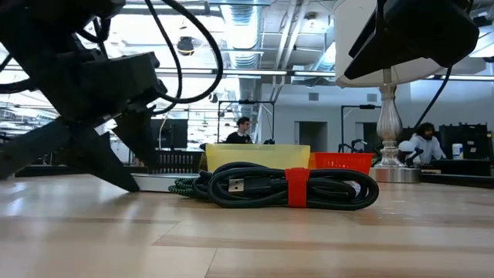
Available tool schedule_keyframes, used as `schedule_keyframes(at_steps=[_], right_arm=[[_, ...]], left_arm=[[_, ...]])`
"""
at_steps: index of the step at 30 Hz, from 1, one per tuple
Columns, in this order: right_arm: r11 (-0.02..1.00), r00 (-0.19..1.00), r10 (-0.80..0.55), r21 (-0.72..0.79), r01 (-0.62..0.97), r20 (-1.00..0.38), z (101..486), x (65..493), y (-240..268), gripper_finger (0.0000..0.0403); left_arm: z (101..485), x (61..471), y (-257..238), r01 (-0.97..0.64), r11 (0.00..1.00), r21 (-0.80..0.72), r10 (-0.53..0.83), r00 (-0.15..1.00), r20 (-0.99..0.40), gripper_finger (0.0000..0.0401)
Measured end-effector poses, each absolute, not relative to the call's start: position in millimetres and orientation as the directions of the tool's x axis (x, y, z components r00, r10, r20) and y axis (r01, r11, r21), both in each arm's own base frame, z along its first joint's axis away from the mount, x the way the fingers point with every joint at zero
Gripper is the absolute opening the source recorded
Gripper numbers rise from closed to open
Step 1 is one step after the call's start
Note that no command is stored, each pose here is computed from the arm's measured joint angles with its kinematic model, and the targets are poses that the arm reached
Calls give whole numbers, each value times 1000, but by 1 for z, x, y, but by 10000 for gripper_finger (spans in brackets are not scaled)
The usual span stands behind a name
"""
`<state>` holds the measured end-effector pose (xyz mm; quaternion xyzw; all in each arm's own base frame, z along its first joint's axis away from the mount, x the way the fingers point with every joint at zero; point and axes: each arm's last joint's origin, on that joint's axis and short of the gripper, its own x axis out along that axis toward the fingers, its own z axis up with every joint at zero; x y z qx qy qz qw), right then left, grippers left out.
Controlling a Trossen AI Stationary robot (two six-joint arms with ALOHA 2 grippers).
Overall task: Pick and place items into bin
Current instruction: Put the card reader box into the black bin
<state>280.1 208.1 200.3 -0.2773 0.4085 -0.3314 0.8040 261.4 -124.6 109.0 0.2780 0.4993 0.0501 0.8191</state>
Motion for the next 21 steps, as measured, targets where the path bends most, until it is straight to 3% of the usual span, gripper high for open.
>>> schedule_keyframes(at_steps=[3, 6, 12, 21], right_arm=[[627, 447, -759, -716, 306, -474, 200, 280, 208, 244], [629, 450, -756, -717, 301, -475, 200, 281, 209, 244], [633, 455, -752, -715, 297, -477, 200, 282, 209, 244], [634, 457, -751, -714, 297, -477, 199, 282, 210, 244]], left_arm=[[97, 270, -124, 189, 844, 502, 357, 502, -788, 196], [87, 277, -125, 159, 846, 508, 363, 526, -769, 166], [80, 283, -128, 133, 863, 486, 338, 563, -754, 24], [77, 281, -136, 62, 875, 480, 357, 588, -726, 3]])
